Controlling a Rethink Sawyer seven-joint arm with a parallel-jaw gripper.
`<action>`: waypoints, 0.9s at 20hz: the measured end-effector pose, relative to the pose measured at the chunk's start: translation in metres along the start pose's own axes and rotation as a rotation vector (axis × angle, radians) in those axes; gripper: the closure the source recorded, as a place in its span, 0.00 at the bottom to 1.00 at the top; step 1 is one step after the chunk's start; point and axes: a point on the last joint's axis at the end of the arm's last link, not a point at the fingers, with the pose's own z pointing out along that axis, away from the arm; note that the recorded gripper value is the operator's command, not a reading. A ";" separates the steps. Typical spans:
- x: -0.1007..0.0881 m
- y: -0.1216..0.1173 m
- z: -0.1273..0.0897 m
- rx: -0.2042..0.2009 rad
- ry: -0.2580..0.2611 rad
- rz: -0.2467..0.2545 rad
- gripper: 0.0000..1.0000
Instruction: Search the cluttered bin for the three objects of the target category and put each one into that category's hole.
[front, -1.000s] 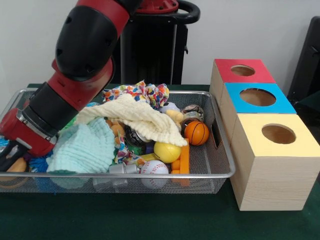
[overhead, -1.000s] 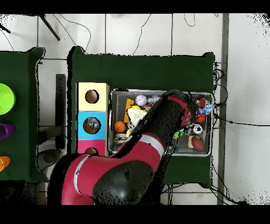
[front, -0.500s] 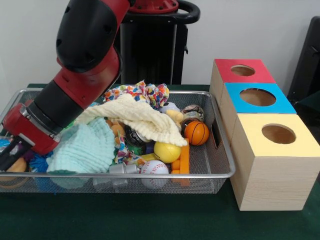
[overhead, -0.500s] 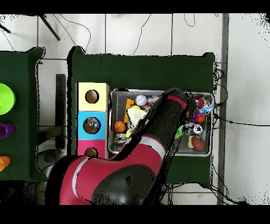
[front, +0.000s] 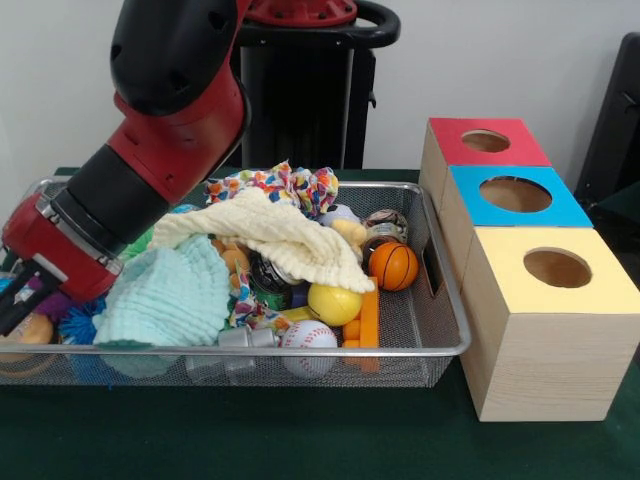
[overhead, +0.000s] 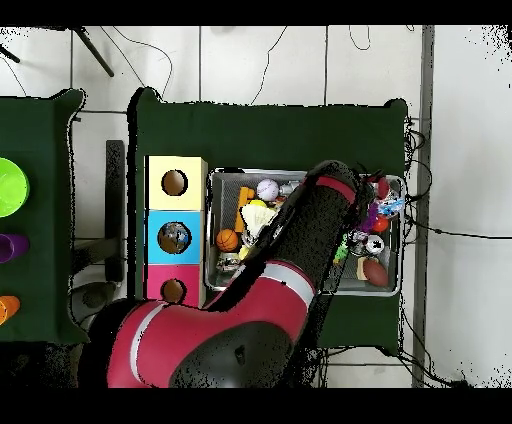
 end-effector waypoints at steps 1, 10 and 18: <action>-0.001 0.000 -0.001 0.001 -0.001 0.001 1.00; -0.004 -0.005 -0.006 0.027 0.020 0.021 1.00; -0.002 0.001 -0.009 0.034 0.051 0.053 1.00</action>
